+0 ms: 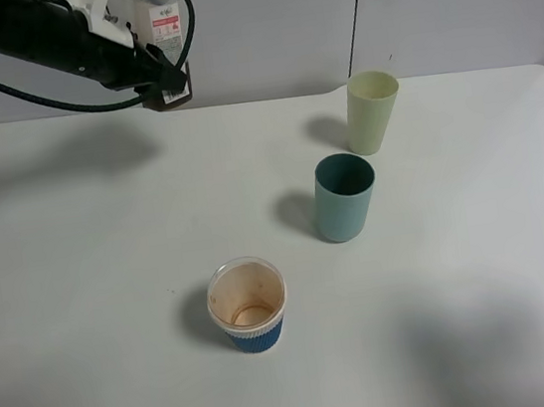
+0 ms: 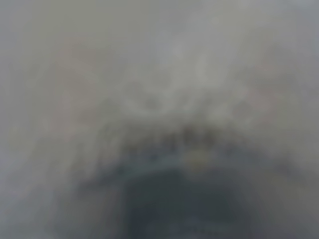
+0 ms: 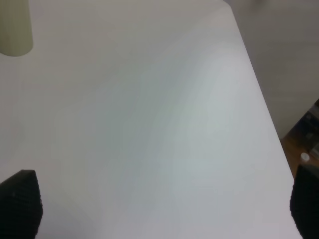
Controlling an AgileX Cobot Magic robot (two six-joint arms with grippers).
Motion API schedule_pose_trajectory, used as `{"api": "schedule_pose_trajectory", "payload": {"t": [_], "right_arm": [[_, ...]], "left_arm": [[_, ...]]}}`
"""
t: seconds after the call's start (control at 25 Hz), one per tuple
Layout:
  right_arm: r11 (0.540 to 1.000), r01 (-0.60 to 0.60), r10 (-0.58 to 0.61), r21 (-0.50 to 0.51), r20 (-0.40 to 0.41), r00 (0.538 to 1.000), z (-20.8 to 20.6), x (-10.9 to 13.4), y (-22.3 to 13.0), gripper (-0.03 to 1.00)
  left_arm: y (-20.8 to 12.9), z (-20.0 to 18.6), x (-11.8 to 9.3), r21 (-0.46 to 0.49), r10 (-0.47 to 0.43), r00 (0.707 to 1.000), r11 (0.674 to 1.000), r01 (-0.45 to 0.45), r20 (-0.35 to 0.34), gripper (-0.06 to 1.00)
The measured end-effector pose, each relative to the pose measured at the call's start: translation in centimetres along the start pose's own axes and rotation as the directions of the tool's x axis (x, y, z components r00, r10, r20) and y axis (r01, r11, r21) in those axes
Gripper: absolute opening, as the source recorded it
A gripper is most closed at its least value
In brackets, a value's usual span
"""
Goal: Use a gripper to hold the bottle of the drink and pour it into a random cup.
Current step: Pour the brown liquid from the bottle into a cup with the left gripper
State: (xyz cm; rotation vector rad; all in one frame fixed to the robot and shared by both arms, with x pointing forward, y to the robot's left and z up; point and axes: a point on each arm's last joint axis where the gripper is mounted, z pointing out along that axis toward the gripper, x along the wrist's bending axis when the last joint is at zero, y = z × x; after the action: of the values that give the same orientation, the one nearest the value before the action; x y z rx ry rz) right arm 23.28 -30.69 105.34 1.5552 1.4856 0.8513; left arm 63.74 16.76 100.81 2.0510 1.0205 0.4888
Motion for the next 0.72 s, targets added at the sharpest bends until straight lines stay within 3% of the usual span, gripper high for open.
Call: {"api": "schedule_pose_trajectory", "payload": {"t": [0.28,0.72], "right_arm": [[1.000,0.000,0.000,0.000,0.000,1.000,0.0,0.0,0.0,0.99],[1.000,0.000,0.000,0.000,0.000,1.000,0.0,0.0,0.0,0.99]], "left_arm": [[1.2,0.6,-4.4,0.002,0.003,1.000,1.000,-0.003,-0.004,0.35],[1.5,0.9,-9.5,-0.002,0.038,0.999,0.999,-0.038,0.003,0.35]]}}
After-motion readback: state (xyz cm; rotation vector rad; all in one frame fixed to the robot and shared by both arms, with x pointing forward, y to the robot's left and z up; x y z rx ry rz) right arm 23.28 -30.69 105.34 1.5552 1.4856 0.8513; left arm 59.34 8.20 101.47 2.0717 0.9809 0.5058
